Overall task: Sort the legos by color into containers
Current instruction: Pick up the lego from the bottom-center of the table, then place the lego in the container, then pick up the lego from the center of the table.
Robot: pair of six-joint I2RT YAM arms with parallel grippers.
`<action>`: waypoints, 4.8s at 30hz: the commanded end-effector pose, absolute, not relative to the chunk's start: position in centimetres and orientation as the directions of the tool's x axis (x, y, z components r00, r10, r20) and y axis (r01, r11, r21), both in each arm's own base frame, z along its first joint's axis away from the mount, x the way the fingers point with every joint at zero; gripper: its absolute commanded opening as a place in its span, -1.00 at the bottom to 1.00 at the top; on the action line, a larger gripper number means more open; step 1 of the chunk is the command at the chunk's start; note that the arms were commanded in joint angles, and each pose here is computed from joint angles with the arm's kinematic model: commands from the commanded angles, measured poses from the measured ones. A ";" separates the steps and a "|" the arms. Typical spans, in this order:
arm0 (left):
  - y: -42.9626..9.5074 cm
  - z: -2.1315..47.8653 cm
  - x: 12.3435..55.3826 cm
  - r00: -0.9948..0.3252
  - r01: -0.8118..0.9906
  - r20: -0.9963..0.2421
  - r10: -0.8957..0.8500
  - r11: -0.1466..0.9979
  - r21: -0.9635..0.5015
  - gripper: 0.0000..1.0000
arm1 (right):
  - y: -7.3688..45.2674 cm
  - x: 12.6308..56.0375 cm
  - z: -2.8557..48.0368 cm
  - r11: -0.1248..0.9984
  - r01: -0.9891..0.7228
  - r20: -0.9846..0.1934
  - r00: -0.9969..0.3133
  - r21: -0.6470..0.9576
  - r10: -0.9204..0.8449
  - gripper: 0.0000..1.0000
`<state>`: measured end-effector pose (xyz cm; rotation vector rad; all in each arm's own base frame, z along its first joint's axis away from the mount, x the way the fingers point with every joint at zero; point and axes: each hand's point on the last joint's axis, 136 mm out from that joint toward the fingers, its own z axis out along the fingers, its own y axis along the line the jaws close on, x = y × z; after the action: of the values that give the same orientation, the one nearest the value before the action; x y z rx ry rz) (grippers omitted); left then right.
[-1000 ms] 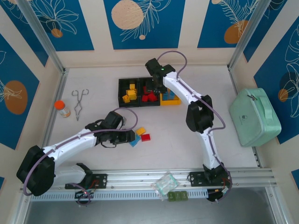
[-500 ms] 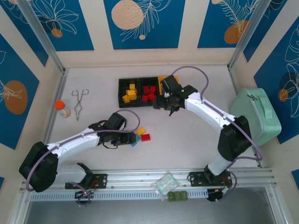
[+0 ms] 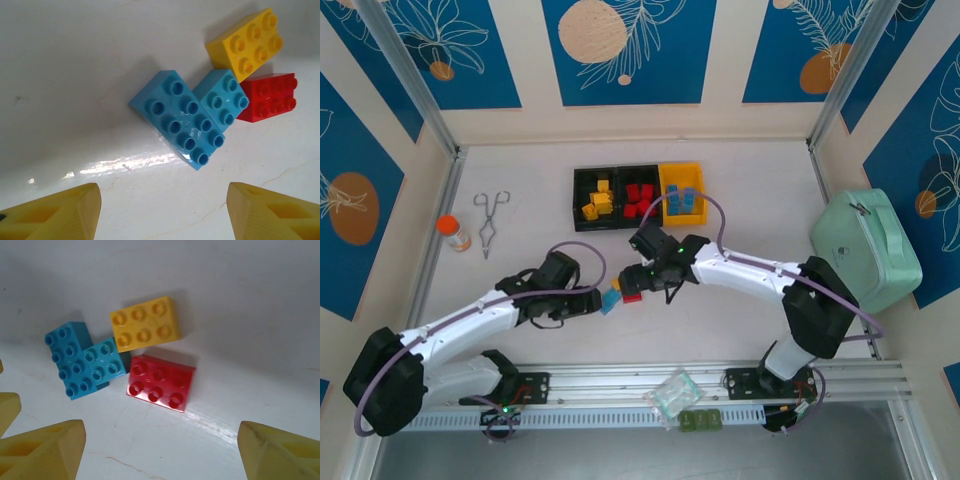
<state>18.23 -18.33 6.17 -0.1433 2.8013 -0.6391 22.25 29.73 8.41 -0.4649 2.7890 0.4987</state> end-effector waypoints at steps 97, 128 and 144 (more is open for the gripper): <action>-18.8 7.0 19.3 -0.940 -0.053 -0.275 -0.204 0.880 -0.473 0.36 | 29.7 50.1 10.1 0.970 -0.073 -0.343 -0.939 0.232 0.012 0.24; -23.9 8.3 24.2 -0.950 0.230 -0.282 0.138 0.916 -0.330 0.37 | 22.3 30.1 17.1 0.896 -0.139 -0.423 -0.904 0.423 0.060 0.26; -26.7 5.4 26.2 -0.880 0.472 -0.165 0.446 0.862 -0.185 0.40 | 15.0 19.5 11.3 0.822 0.095 -0.232 -0.936 0.562 0.267 0.30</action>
<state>27.32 -26.25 6.04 0.5714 2.8871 -0.3768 20.71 14.85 11.89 0.2115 2.6778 0.7382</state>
